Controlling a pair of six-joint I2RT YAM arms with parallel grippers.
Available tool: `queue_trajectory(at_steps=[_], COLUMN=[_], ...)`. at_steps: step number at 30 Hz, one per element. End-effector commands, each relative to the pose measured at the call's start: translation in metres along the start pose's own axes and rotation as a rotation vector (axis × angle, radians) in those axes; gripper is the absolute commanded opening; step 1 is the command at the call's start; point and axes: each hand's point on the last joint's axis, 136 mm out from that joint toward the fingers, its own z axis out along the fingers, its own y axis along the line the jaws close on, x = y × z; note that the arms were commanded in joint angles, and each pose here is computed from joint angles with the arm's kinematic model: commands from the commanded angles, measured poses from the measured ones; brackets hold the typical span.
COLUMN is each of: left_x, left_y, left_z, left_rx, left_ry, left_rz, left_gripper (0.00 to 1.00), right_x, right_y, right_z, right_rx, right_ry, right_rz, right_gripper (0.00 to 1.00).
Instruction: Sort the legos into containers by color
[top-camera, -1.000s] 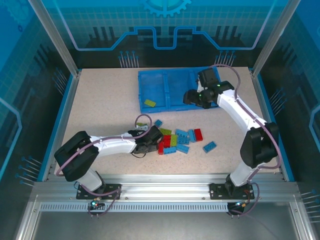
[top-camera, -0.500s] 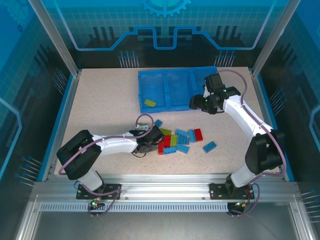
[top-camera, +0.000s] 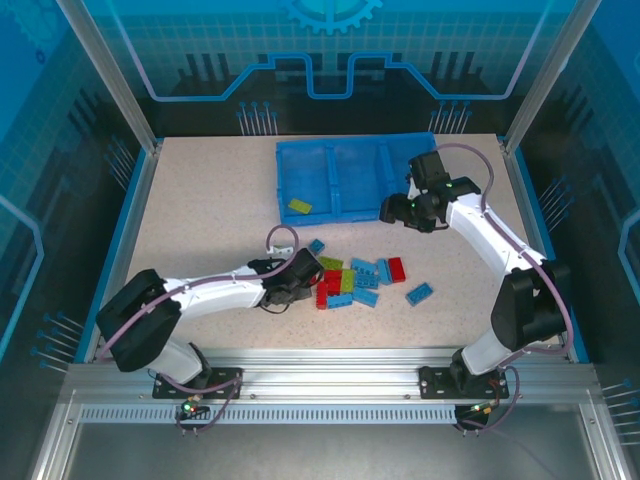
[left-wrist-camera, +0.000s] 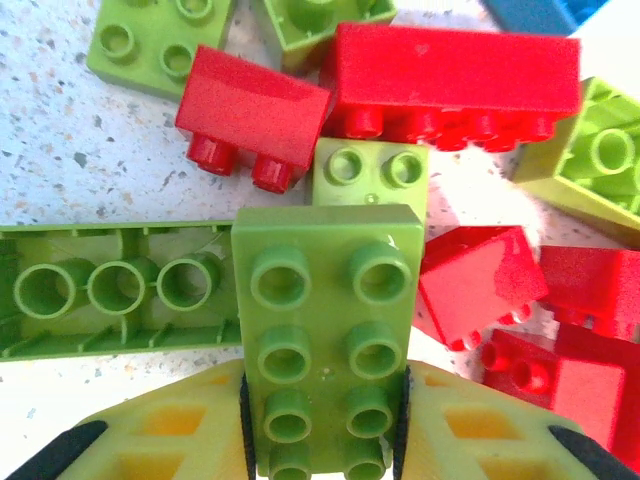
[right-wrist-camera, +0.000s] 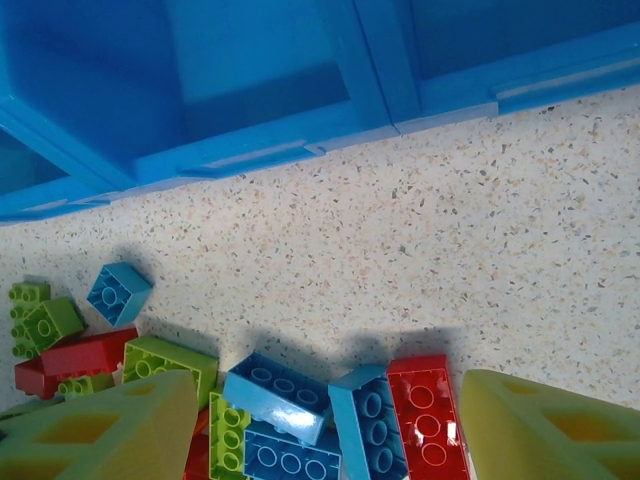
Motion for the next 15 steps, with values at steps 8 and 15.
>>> queue_trajectory(at_steps=[8, 15], left_x=[-0.054, -0.134], left_y=[0.006, -0.021], left_z=[-0.060, -0.067], left_rx=[0.024, 0.126], left_ry=[-0.183, -0.244], left_rz=[0.034, 0.094], left_gripper=[0.39, 0.39], right_x=[0.010, 0.020], right_y=[0.013, 0.031], right_z=[0.003, 0.008], right_rx=[-0.002, -0.029], right_ry=[-0.011, 0.006], right_rz=[-0.065, -0.120], right_gripper=[0.71, 0.72])
